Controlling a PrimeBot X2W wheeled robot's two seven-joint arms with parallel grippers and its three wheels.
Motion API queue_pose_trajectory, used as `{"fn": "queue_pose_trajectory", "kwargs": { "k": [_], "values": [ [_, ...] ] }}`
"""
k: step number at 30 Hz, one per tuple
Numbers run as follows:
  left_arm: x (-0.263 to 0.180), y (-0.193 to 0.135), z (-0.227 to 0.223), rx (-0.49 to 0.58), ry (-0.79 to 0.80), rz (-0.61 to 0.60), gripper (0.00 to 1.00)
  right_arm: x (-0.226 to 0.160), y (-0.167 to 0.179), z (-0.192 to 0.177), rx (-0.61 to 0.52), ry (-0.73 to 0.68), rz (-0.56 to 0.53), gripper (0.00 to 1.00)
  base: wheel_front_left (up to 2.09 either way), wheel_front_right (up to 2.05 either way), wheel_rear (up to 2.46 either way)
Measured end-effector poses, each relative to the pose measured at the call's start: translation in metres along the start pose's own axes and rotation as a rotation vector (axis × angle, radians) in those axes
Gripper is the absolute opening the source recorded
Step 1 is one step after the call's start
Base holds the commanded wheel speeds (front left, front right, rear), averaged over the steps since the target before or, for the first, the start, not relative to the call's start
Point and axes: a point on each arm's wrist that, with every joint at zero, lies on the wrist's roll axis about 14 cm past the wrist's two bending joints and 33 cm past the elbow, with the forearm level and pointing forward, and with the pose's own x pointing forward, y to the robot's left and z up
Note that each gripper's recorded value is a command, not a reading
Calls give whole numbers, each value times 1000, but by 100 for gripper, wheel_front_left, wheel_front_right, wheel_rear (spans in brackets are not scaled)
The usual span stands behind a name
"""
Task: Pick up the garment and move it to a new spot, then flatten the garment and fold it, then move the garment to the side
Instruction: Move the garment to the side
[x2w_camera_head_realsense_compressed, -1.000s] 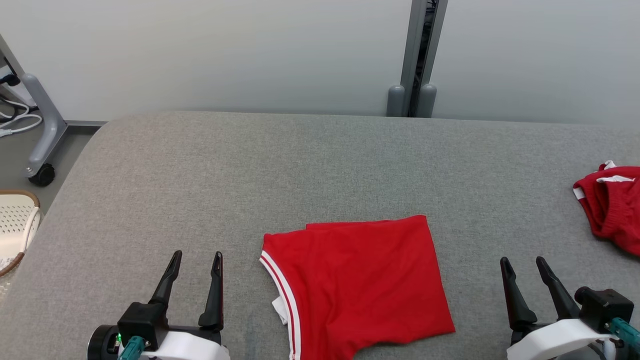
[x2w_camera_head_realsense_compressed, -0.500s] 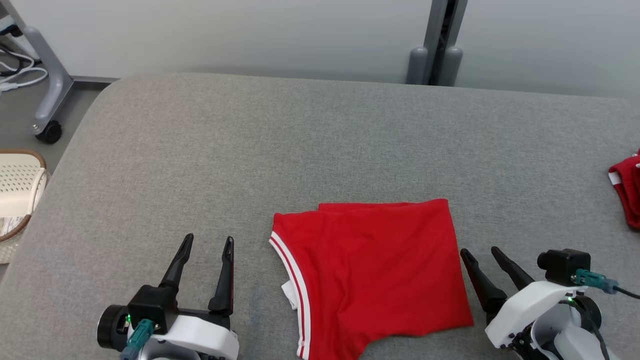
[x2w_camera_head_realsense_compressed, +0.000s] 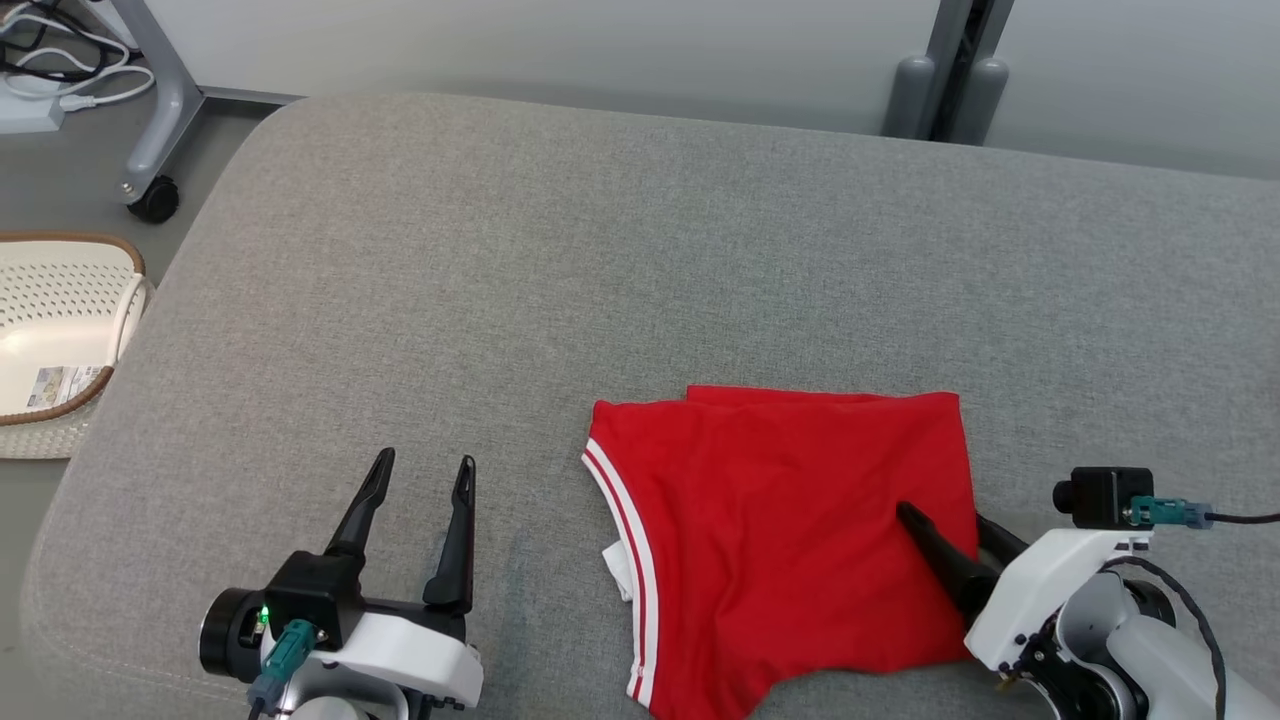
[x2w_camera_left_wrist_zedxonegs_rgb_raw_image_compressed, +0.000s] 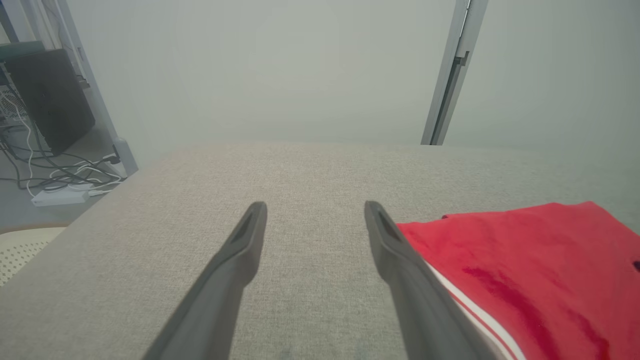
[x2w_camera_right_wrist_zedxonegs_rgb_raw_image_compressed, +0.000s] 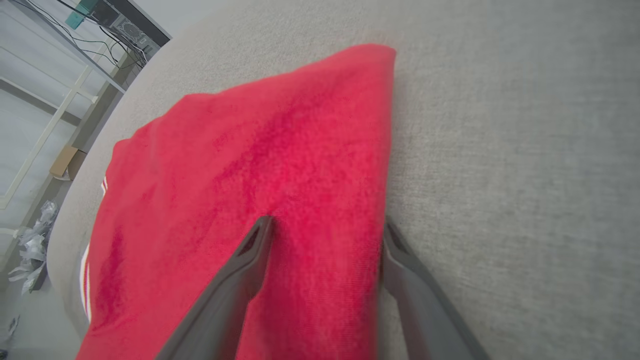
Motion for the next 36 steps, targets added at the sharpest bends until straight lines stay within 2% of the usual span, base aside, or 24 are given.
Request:
{"fn": "queue_pose_trajectory", "kwargs": {
  "k": [4, 5, 6, 12, 17, 28, 36],
  "values": [
    [-1, 2, -1, 2, 4, 8, 100, 7, 9, -3, -4, 22, 30, 100, 0, 0, 0],
    [-2, 3, -1, 2, 5, 10, 100, 8, 10, -4, -5, 23, 34, 24, 0, 0, 0],
    [-2, 3, -1, 2, 4, 10, 100, 9, 12, -4, -4, 21, 38, 0, 0, 0, 0],
    [-3, 2, 1, 2, -3, 9, 100, 8, 10, -2, -58, 18, 38, 0, 0, 0, 0],
    [-3, -1, 4, -1, -11, 1, 100, -1, -10, 15, -184, 9, 0, 0, 0, 0, 0],
    [3, -12, 3, -15, -10, -27, 100, -33, -73, 83, -431, -5, -152, 0, 0, 0, 0],
    [9, -14, -6, -18, 15, -33, 100, -67, -131, 133, -545, 33, -318, 0, 0, 0, 0]
  ]
}}
